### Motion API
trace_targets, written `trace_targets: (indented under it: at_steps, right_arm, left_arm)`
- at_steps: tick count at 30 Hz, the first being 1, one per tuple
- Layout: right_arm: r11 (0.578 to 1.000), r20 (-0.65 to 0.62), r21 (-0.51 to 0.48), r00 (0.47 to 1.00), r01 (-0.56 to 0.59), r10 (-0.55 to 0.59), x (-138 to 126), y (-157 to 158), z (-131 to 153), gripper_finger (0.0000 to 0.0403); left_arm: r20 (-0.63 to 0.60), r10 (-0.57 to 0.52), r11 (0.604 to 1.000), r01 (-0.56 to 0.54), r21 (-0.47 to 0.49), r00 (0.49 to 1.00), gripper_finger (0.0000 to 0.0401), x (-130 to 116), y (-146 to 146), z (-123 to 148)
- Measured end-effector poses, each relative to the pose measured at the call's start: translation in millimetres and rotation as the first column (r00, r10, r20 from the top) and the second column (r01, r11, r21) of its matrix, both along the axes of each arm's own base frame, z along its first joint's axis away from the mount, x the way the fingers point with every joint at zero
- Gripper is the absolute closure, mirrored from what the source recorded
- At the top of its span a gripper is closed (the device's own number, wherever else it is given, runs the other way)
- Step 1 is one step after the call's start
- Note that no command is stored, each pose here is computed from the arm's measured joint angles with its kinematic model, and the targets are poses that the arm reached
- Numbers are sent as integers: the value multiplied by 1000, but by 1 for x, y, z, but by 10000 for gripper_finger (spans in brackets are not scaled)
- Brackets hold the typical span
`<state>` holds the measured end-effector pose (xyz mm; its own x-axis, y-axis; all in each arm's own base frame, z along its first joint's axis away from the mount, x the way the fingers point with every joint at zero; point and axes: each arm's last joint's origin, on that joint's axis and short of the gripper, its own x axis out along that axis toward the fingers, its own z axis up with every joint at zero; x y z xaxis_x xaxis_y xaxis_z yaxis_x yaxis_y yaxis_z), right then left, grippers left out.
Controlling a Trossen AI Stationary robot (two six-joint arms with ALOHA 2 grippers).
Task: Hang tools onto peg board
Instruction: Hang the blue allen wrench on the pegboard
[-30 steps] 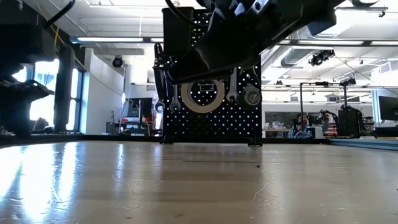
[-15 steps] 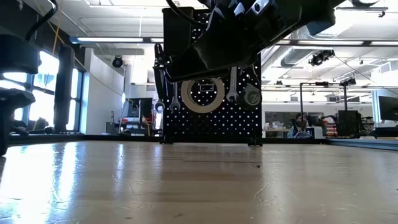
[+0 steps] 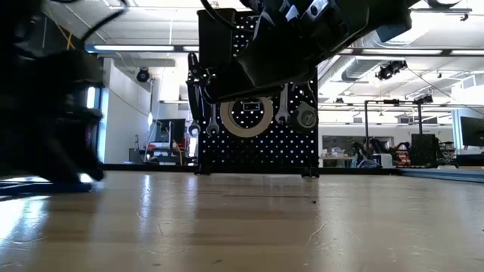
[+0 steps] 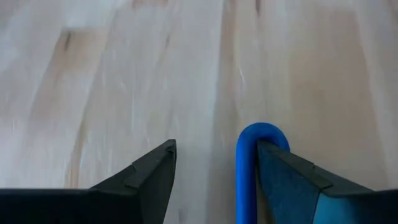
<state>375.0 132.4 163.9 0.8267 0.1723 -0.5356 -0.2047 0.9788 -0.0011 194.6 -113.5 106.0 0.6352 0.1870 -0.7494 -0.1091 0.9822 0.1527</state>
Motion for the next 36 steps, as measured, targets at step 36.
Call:
trace_targets:
  at_steps: [36]
  right_arm:
    - [993,-164,-80,982,85,-97,-10,2,-22,322]
  left_arm:
    - [52,-65,997,66,-26,997,188,52,21,46]
